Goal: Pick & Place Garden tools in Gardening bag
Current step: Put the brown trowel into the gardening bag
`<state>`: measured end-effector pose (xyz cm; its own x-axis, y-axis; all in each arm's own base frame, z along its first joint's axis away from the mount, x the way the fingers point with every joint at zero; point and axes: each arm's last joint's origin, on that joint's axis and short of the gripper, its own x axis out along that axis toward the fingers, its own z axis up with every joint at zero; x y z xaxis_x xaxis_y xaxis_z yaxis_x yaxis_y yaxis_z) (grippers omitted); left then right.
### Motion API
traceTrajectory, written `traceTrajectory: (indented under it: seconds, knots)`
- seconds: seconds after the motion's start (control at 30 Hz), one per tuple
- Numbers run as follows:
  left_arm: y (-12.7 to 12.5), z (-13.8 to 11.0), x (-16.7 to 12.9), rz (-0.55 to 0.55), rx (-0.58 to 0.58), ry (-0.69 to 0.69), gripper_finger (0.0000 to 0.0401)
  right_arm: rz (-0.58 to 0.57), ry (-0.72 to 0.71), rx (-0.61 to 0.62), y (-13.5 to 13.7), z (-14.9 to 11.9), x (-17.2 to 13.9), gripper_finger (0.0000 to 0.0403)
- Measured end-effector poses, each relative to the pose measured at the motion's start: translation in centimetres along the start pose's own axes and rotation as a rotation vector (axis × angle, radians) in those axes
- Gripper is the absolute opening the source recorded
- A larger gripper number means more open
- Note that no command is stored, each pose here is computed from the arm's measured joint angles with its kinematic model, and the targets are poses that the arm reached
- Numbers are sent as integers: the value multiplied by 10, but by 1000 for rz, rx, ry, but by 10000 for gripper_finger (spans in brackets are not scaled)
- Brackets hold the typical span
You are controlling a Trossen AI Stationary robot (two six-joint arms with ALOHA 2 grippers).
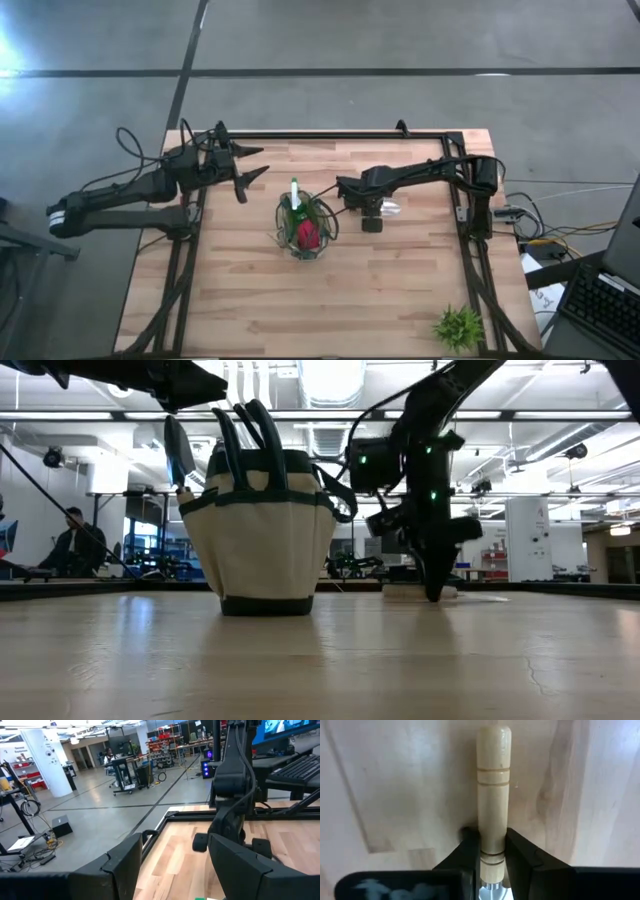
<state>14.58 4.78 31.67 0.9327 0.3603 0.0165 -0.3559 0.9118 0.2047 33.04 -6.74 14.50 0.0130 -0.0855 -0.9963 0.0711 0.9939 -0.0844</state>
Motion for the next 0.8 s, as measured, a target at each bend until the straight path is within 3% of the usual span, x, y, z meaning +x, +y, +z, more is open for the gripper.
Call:
traceTrajectory:
  seconds: [0.27,0.47,0.63,0.8]
  knots:
    - [0,0,0,0,-7,0,232,-33,-145,114,-2,-12,-51,50]
    - [-1,0,0,-30,-93,-5,232,-135,-381,234,5,-32,-114,50]
    - [-4,-2,8,-120,-182,-38,232,-272,-801,315,23,-49,-179,50]
    - [-10,-12,24,-198,-288,-179,232,-396,-1258,259,50,-59,-223,50]
